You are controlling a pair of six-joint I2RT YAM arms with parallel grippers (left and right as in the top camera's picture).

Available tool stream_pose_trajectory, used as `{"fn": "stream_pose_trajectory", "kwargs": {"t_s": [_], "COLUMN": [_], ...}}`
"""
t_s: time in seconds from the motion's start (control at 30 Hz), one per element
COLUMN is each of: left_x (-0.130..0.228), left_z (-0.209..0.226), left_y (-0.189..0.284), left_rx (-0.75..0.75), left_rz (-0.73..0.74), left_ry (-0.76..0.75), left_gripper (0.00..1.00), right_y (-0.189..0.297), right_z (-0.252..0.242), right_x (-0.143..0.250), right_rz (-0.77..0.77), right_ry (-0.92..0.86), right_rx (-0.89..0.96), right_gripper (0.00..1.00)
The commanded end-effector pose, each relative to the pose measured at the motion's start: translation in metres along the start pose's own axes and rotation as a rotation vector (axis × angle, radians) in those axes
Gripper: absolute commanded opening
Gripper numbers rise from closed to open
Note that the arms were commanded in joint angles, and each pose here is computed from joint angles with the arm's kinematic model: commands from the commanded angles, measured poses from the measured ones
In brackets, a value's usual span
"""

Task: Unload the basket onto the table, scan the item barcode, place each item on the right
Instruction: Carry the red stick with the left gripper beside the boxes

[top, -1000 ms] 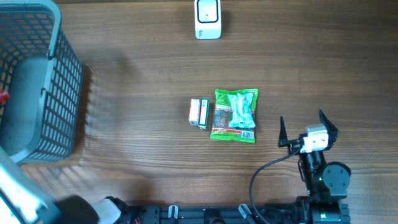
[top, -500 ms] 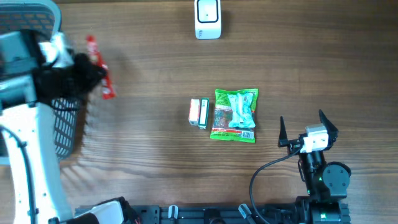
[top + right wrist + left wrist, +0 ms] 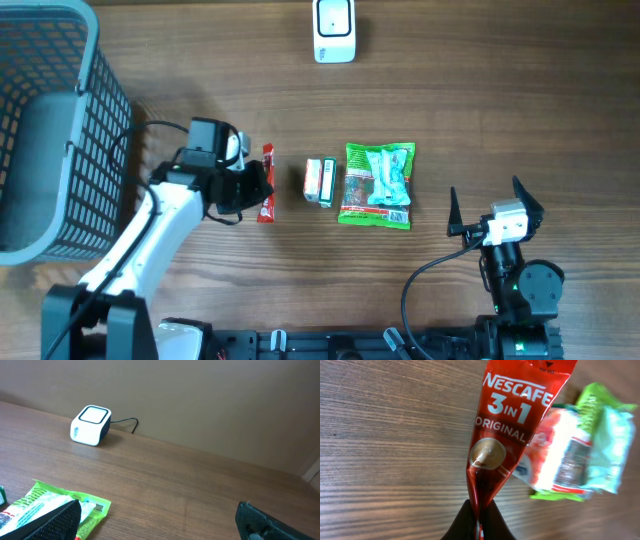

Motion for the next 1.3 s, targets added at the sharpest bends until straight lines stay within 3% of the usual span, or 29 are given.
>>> {"fn": "stream_pose_trajectory", "kwargs": {"t_s": [0.0, 0.47, 0.53, 0.63, 0.73, 0.8, 0.9, 1.0, 1.13, 1.27], "left_x": [0.002, -0.007, -0.008, -0.009, -0.021, -0.03, -0.032, -0.017, -0.006, 0.003], "left_z": [0.006, 0.009, 0.009, 0.009, -0.003, -0.013, -0.021, -0.024, -0.025, -0.031], "left_y": [-0.02, -0.05, -0.052, -0.052, -0.035, -0.017, -0.006, -0.011, -0.018, -0.026], "left_rx": [-0.136, -0.139, -0.139, -0.138, -0.146, -0.177, -0.199, -0.225, -0.351, -0.384], "left_rz": [-0.011, -0.015, -0.014, -0.017, -0.031, -0.045, -0.035, 0.024, -0.008, 0.003], "left_ry": [0.006, -0.007, -0.007, -0.02, -0.068, -0.073, -0.078, -0.102, -0.142, -0.189], "left_gripper": [0.05, 0.1, 0.22, 0.49, 0.64, 0.69, 0.68, 0.52, 0.47, 0.35], "right_y": [0.0, 0.0, 0.0, 0.0, 0.0, 0.0, 0.0, 0.0, 0.0, 0.0], "right_z": [0.001, 0.001, 0.001, 0.001, 0.001, 0.001, 0.001, 0.001, 0.001, 0.001], "right_x": [-0.001, -0.001, -0.001, -0.001, -0.001, -0.001, -0.001, -0.001, -0.001, -0.001], "right_rz": [-0.011, -0.011, -0.011, -0.011, -0.011, -0.011, -0.011, -0.011, -0.011, -0.011], "right_ry": [0.006, 0.006, 0.006, 0.006, 0.006, 0.006, 0.006, 0.006, 0.006, 0.006], "right_rx": [-0.009, -0.009, -0.009, -0.009, -0.009, -0.009, -0.009, -0.009, -0.009, -0.009], "right_gripper": [1.0, 1.0, 1.0, 1.0, 1.0, 1.0, 0.99, 1.0, 1.0, 1.0]}}
Point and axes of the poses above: each gripper's point midway between its finger pads, its own y axis back along the fingers, its own z axis along the line the jaws close on, x = y × z, the point moved 7 cm from there along y, back along the fingers, and after that the axes turned 1 degree about -y, right-handed, at the moved point
